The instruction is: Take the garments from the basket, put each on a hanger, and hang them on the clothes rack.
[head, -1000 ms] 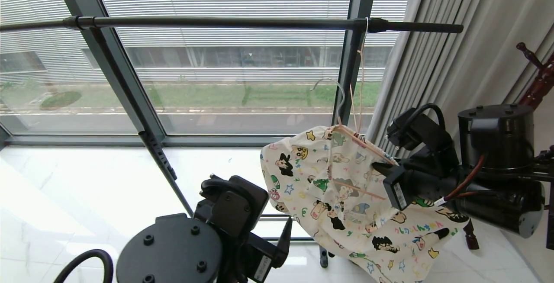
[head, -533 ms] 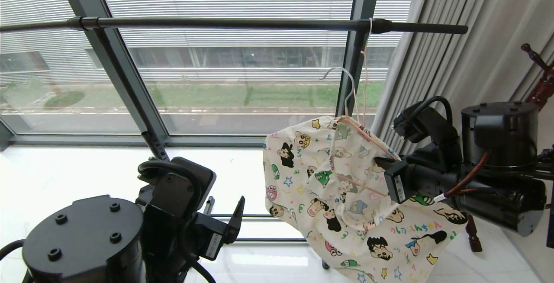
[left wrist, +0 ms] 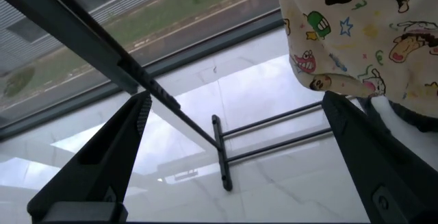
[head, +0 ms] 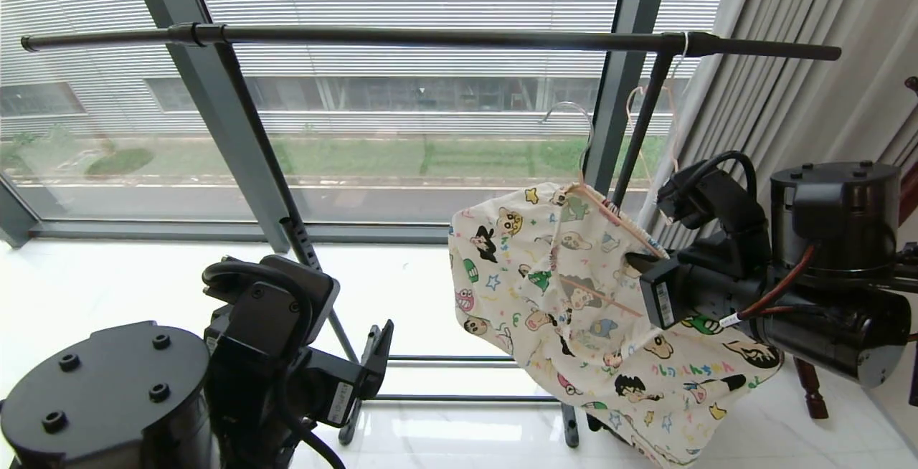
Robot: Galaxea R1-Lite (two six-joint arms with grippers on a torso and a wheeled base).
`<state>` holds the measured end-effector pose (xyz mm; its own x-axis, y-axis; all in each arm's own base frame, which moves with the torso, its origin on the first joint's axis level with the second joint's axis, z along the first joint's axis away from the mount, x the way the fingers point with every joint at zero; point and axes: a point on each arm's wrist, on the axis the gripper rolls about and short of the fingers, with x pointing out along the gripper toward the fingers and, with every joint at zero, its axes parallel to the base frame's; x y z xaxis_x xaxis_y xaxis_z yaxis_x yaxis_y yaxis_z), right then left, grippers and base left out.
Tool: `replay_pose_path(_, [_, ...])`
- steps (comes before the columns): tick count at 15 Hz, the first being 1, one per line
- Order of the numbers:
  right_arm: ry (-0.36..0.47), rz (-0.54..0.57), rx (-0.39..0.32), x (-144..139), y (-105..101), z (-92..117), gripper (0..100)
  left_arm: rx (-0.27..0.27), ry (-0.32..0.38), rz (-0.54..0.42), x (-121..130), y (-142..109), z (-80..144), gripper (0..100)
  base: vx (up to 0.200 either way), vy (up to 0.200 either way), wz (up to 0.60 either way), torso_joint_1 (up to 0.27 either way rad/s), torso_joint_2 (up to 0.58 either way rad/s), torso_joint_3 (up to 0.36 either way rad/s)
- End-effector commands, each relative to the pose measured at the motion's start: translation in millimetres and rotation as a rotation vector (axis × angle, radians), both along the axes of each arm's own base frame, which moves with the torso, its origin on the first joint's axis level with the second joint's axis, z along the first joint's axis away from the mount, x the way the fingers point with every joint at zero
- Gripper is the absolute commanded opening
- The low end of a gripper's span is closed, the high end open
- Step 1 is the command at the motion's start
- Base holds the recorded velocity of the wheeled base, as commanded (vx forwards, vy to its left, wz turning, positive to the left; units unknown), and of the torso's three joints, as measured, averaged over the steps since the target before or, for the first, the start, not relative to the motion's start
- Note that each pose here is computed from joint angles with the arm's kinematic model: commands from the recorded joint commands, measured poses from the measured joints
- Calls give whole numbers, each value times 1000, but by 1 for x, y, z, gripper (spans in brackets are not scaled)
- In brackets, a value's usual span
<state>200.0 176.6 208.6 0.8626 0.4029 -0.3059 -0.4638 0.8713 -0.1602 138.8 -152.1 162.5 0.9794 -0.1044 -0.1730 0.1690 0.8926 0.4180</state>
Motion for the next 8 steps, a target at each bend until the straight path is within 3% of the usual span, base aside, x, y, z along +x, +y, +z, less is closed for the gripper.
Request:
replay_pose_path(1, [-8, -12, 6, 2, -1, 3, 0, 1, 0, 0, 0, 0, 0, 100, 0, 200, 0, 2, -2, 2])
replay_pose_path(2, [-17, -40, 8, 5, -4, 5, 0, -3, 0, -1, 0, 0, 0, 100, 0, 200, 0, 2, 2, -2])
replay_pose_path(4, [-36, -102, 16, 13, -13, 10, 0, -11, -2, -1, -1, 1, 1, 100, 0, 0, 0, 0, 0, 0])
replay_pose_path(8, [-80, -195, 56, 23, -30, 26, 0, -13, -2, -9, -1, 1, 1, 100, 200, 0, 0, -4, -1, 4])
